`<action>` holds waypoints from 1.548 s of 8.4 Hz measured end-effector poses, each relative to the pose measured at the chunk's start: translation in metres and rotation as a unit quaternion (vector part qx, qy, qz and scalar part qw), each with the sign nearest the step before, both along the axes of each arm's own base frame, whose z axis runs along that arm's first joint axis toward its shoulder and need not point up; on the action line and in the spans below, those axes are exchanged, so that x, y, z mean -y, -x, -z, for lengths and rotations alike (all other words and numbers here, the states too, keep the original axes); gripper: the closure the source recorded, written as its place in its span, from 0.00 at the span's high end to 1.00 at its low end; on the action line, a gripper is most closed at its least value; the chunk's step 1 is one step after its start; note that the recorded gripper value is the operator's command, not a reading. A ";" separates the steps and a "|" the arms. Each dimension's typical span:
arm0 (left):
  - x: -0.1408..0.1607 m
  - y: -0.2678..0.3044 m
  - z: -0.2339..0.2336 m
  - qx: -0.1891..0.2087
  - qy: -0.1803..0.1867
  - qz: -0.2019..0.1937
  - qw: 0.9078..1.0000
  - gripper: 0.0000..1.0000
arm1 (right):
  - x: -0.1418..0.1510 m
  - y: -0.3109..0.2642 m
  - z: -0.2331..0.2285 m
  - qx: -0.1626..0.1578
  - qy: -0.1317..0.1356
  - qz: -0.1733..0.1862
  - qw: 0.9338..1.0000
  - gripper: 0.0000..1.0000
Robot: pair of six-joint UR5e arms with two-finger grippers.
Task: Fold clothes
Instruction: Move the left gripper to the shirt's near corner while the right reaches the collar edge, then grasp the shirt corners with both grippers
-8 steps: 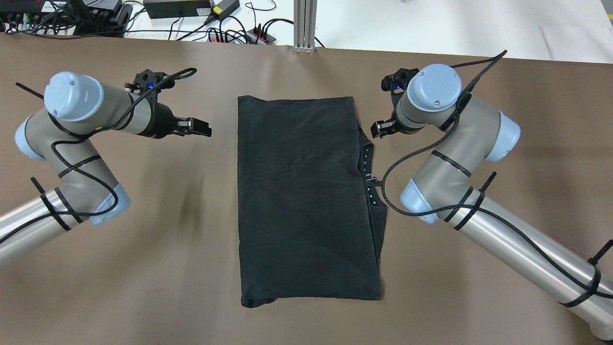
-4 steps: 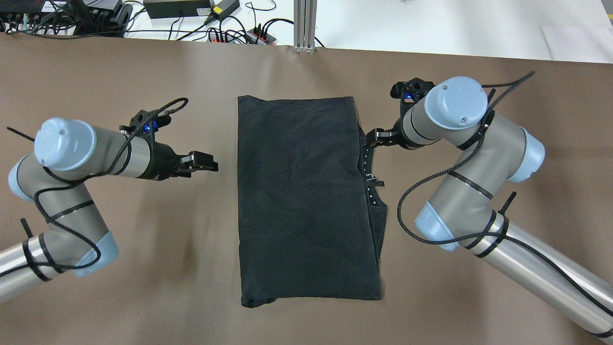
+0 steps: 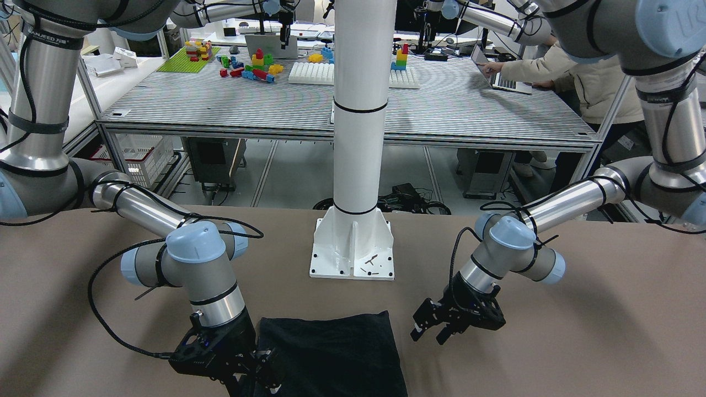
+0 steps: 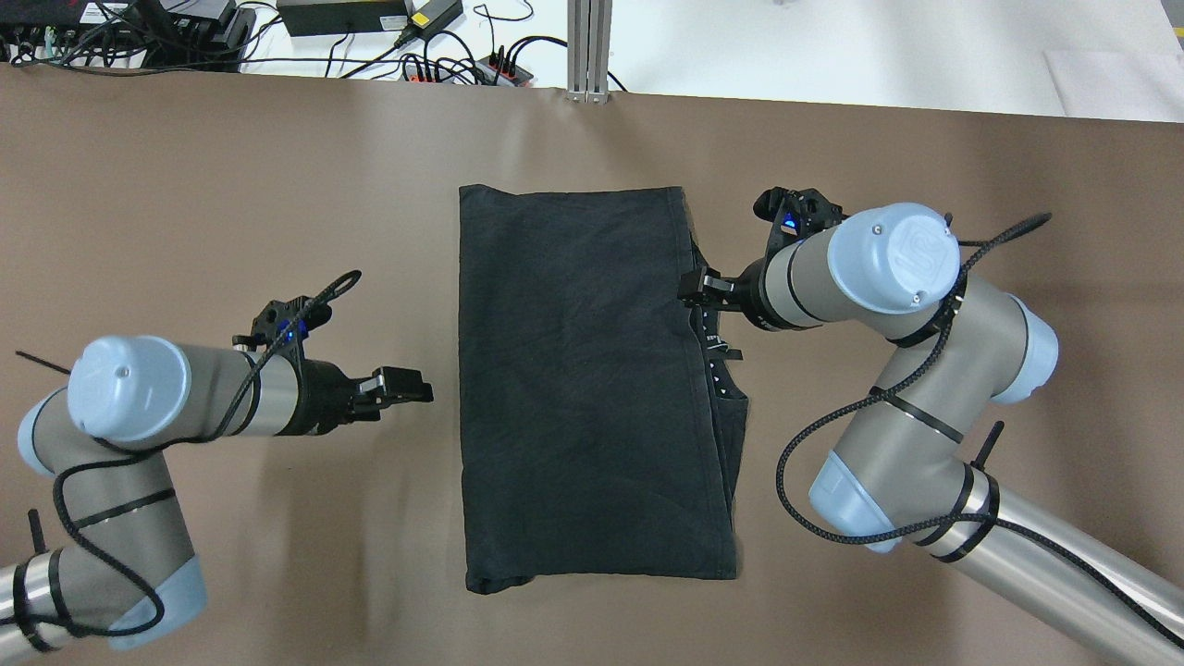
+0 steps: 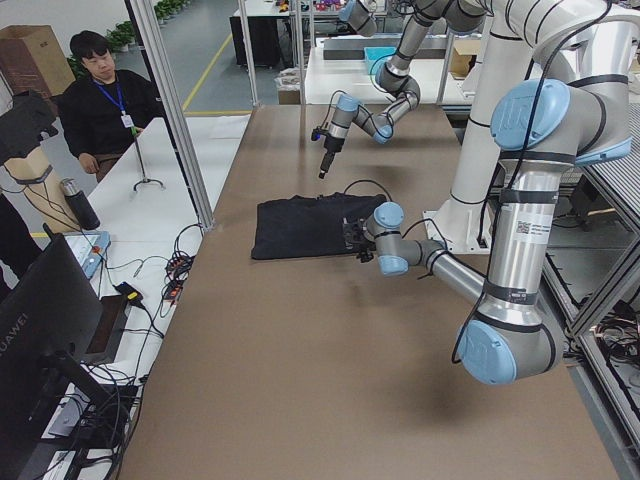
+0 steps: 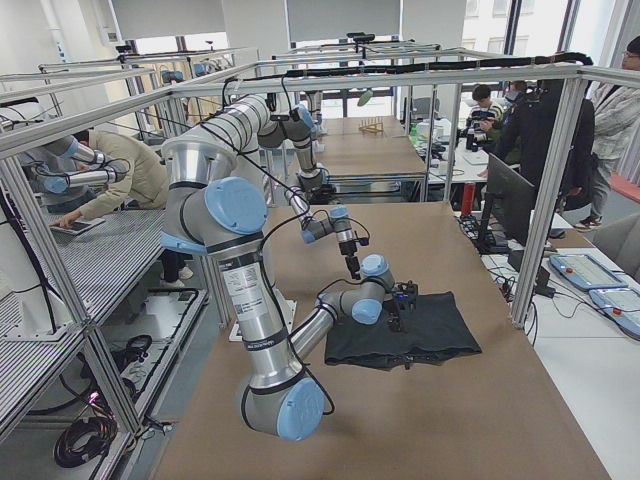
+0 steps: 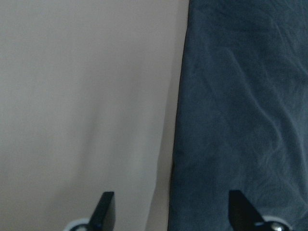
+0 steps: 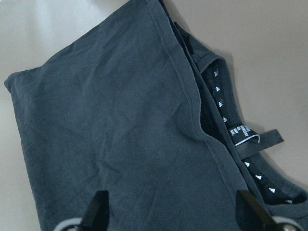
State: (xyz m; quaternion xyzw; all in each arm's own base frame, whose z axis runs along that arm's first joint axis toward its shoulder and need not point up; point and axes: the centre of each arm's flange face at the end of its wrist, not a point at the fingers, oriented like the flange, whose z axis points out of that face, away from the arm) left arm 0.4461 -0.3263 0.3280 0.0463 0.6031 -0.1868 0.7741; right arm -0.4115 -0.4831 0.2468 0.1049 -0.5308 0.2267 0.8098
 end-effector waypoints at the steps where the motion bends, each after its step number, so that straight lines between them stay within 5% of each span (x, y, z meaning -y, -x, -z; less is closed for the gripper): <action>1: -0.032 -0.018 -0.001 -0.002 0.013 0.010 1.000 0.82 | -0.005 0.006 0.000 0.012 0.009 -0.019 1.000 0.93; 3: -0.069 -0.054 -0.001 -0.006 0.031 0.030 0.999 0.81 | -0.010 0.013 0.000 0.018 0.011 -0.036 0.999 0.93; 9: -0.072 -0.099 0.013 -0.020 0.052 0.055 0.997 0.78 | -0.015 0.018 -0.001 0.017 0.009 -0.037 0.999 0.94; 11: -0.073 -0.105 0.022 -0.014 0.052 0.055 0.997 0.66 | -0.015 0.019 -0.003 0.015 0.010 -0.037 0.999 0.94; 13: -0.074 -0.114 0.034 -0.008 0.051 0.060 0.997 0.32 | -0.015 0.018 -0.007 0.012 0.012 -0.036 0.999 0.94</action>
